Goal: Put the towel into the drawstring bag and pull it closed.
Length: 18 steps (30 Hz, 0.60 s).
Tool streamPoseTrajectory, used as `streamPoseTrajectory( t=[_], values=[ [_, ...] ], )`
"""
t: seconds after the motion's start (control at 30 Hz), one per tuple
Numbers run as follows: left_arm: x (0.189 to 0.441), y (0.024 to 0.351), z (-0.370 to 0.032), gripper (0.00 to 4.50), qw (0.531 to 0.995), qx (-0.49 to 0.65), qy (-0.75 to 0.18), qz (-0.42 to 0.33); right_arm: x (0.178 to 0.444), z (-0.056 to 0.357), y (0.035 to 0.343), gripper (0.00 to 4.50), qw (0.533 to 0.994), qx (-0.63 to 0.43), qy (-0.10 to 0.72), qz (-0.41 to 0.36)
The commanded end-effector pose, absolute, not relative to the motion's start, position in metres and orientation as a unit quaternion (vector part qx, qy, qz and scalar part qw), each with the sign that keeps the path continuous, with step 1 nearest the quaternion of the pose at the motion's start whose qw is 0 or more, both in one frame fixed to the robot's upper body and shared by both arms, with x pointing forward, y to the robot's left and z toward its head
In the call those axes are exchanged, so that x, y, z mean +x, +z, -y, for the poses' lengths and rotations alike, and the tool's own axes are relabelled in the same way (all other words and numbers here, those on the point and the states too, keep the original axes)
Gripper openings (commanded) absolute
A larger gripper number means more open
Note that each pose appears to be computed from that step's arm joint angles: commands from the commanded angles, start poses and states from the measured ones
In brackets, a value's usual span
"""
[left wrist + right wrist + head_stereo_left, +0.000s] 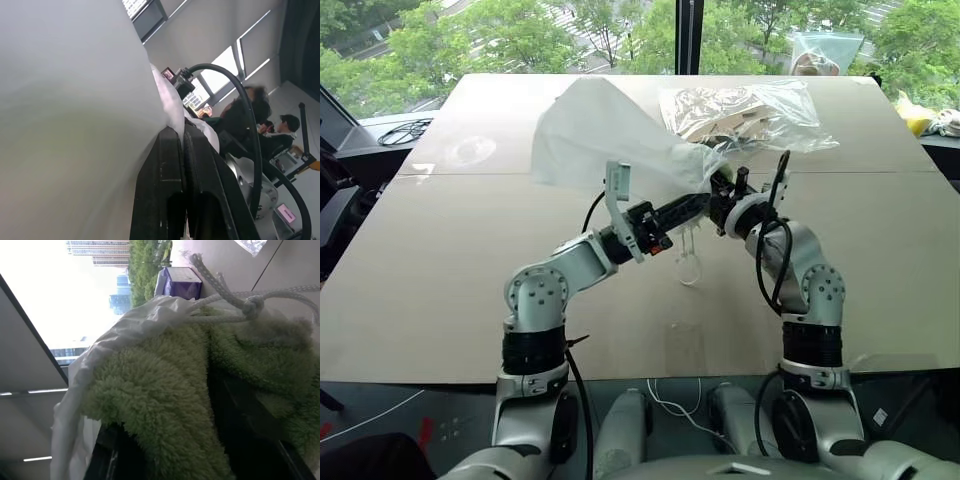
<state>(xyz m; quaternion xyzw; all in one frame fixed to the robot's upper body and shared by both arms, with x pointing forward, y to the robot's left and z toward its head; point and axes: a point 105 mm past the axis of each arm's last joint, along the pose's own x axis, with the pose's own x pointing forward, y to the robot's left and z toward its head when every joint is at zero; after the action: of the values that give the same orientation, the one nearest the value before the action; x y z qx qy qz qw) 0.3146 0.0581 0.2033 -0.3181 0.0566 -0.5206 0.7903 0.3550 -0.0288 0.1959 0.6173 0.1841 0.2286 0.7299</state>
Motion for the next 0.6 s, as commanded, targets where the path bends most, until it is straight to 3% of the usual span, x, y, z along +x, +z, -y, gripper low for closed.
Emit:
streamPoseTrajectory(
  t=[0.03,0.33,0.6],
  values=[
    [0.320,0.210,-0.071,0.00,0.805,-0.291,-0.516,-0.029,0.346,0.028,0.204,2.89,0.801,0.509,0.269,-0.162],
    [0.332,0.209,-0.087,0.00,0.814,-0.296,-0.499,-0.014,0.338,0.046,0.187,2.89,0.885,0.315,0.314,-0.137],
    [0.332,0.204,-0.088,0.00,0.811,-0.301,-0.501,-0.021,0.316,0.046,0.181,2.89,0.879,0.251,0.383,-0.131]
  ],
)
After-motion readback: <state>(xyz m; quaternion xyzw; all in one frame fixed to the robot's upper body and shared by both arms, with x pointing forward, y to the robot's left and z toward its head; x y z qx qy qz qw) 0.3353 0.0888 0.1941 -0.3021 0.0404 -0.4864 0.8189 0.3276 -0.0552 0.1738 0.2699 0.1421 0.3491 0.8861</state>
